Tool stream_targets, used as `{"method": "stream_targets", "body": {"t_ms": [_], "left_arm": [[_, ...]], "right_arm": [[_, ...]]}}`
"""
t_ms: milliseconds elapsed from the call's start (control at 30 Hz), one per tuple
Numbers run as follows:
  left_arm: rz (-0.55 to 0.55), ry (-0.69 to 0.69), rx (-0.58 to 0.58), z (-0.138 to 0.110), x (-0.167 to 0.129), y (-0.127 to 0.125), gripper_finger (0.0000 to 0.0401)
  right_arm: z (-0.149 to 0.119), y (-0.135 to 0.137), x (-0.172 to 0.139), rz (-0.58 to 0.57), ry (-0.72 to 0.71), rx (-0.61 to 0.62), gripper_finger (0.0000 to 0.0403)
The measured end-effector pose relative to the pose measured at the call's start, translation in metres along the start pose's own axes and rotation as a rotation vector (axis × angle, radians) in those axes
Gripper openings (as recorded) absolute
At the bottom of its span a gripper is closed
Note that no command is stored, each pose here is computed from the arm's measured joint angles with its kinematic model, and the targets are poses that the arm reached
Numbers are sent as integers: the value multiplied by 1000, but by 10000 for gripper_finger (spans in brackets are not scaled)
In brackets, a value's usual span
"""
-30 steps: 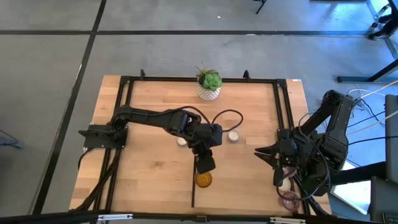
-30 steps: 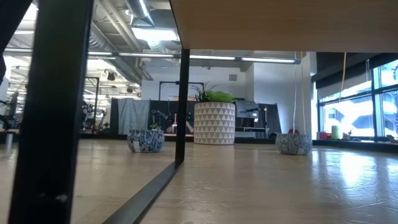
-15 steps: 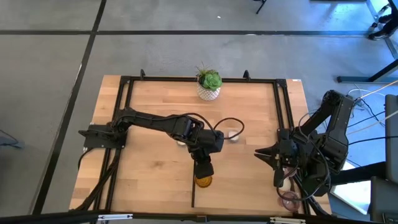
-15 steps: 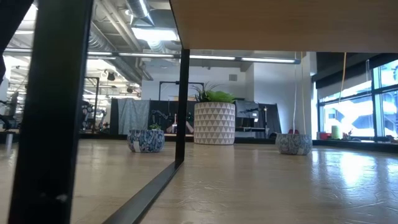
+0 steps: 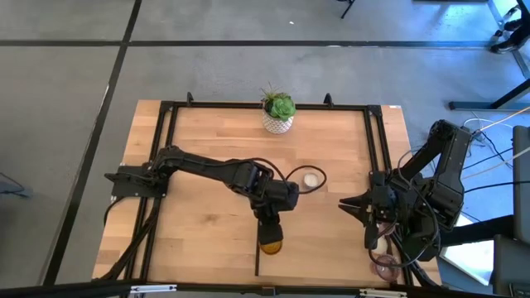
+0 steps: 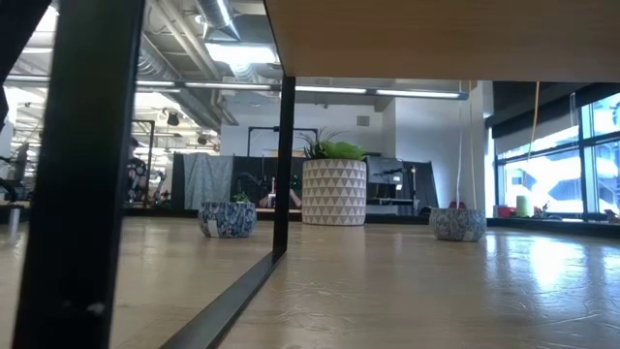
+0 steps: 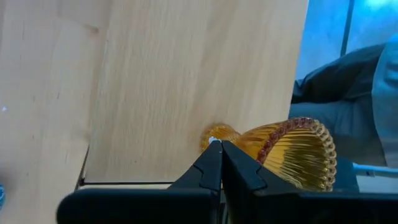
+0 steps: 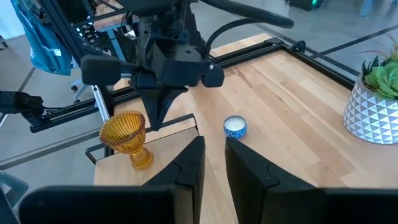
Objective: Pick & Place candle stick holders
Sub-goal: Put the yellow glass candle holder on the shelf, then put the dark blue scented candle on the shelf aligned with the yellow glass candle holder
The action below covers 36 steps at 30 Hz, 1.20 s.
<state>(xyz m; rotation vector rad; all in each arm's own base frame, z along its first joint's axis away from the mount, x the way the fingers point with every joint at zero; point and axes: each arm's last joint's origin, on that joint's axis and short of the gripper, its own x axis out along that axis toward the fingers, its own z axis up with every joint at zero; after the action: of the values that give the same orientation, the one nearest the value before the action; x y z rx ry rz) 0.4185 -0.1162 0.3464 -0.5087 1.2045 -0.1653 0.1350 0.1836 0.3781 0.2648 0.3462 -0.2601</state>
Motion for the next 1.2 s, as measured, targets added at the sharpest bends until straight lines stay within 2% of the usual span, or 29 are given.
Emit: {"method": "stream_targets", "body": {"t_ms": [167,233,400,600,867,1067,1200], "left_arm": [[15,-9,0,0,0,0,2],[80,-43,5,0,0,2,2],[328,-151,-17,-2,-16,12,2],[458,-182,-142,0,-32,34,2],[538,-193,-217,5,-45,55,3],[554,-131,-233,5,-50,69,2],[582,-104,-261,6,-55,80,2]], "right_arm": [[0,0,0,0,0,0,66],[0,0,0,0,0,0,66],[0,0,0,0,0,1,66],[2,0,4,-9,1,14,66],[12,-10,7,-17,13,52,66],[23,-16,10,4,39,45,66],[39,-18,12,28,58,33,66]]}}
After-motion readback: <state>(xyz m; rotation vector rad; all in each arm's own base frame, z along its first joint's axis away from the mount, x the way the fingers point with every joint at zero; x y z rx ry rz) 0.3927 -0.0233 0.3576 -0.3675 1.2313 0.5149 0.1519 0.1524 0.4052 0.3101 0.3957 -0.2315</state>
